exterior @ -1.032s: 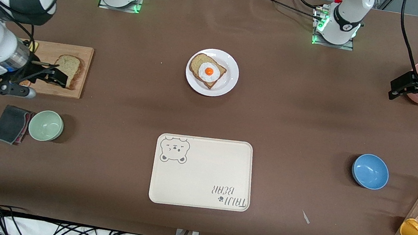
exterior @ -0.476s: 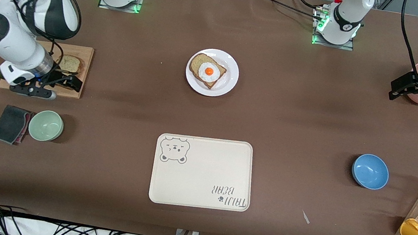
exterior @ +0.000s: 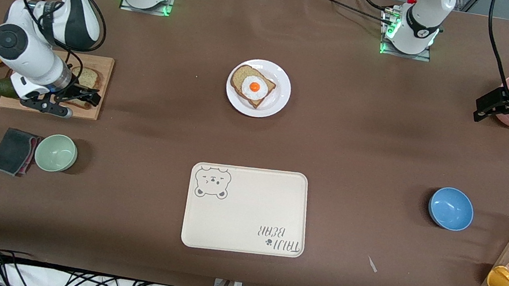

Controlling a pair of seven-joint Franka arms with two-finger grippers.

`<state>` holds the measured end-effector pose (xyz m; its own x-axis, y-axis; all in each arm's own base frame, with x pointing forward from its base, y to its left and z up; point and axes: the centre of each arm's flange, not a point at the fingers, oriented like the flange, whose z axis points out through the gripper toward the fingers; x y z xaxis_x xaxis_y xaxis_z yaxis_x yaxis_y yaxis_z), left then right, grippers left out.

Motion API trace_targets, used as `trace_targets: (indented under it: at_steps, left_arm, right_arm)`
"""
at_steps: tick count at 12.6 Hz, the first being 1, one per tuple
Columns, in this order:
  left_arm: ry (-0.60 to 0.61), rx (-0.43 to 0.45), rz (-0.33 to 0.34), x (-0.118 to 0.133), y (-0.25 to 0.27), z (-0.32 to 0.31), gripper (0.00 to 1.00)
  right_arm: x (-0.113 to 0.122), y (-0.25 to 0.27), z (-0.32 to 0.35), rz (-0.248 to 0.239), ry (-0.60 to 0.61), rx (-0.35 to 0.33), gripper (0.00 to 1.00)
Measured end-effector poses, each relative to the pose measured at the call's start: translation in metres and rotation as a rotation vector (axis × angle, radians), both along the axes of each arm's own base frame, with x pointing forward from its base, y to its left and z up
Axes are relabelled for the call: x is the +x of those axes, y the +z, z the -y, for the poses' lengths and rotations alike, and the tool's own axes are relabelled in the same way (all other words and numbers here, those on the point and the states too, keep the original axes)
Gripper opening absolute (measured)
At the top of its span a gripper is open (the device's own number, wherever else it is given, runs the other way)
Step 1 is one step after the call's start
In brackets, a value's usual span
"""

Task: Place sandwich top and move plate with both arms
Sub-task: 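Reach the right gripper down to the bread slice on the cutting board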

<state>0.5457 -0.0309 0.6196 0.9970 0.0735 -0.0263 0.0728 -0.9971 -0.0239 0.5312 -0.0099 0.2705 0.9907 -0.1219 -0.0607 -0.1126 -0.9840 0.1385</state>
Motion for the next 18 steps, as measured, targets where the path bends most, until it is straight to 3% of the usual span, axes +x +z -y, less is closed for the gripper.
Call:
trace_targets:
  at_steps: [3,9,18]
  left_arm:
    - [0.000,0.000,0.000,0.000,0.000,0.000,1.00]
    - [-0.003,0.000,0.001,0.000,0.000,0.002,1.00]
    - [-0.003,0.000,0.001,0.000,0.001,0.002,1.00]
  right_arm:
    - [-0.008,-0.029,0.003,-0.029,-0.036,-0.025,0.75]
    - [-0.015,-0.075,0.015,-0.086,-0.033,-0.060,0.73]
    - [-0.012,-0.076,0.018,-0.084,-0.028,-0.067,0.70]
